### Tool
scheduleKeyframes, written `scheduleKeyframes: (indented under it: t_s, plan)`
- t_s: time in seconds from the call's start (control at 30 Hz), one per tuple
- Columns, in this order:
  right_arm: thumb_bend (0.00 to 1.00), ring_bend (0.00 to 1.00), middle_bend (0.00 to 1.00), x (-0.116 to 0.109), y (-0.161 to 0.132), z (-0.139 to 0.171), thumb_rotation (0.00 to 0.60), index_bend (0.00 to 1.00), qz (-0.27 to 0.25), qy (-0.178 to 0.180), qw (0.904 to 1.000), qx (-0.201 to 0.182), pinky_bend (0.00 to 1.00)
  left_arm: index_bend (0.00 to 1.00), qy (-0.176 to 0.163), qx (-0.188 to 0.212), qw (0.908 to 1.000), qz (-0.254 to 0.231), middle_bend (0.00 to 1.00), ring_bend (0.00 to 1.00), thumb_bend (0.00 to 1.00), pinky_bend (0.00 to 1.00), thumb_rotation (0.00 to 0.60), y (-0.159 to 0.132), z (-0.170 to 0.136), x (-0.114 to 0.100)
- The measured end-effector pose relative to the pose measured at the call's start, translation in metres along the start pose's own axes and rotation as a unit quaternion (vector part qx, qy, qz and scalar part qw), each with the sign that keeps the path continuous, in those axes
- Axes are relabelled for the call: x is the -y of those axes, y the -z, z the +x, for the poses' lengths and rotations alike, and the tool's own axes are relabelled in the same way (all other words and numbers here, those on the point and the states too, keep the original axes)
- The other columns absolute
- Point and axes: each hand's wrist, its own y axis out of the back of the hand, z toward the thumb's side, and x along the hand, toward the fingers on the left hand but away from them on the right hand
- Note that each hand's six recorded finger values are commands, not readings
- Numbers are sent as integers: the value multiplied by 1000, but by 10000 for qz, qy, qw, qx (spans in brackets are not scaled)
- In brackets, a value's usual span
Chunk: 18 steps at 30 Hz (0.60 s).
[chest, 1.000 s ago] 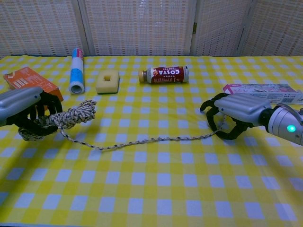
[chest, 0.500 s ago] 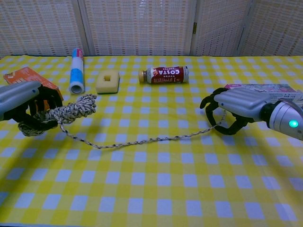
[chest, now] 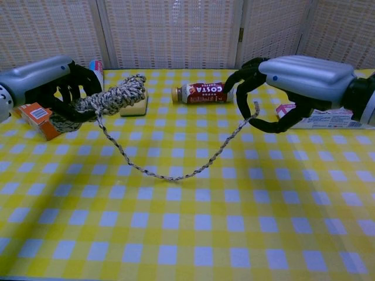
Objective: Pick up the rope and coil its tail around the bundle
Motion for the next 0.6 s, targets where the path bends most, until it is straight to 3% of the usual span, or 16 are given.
scheduleKeyframes:
  t_s: [0.3, 0.47, 0.6]
  plan:
    - [528, 135, 206, -82, -44, -19, 600, 659, 99, 888, 9943, -580, 0, 576, 381, 604, 9947, -743, 591, 570, 590, 532, 600, -51, 17, 1]
    - [528, 132, 206, -111, -51, -40, 600, 659, 327, 1171, 9913, -496, 0, 576, 609, 1113, 9830, -1328, 591, 570, 591, 532, 600, -100, 17, 8]
    - [528, 133, 205, -121, -54, -52, 600, 659, 563, 1237, 9900, -369, 0, 577, 703, 1415, 9757, -1520, 591, 570, 591, 532, 600, -124, 14, 11]
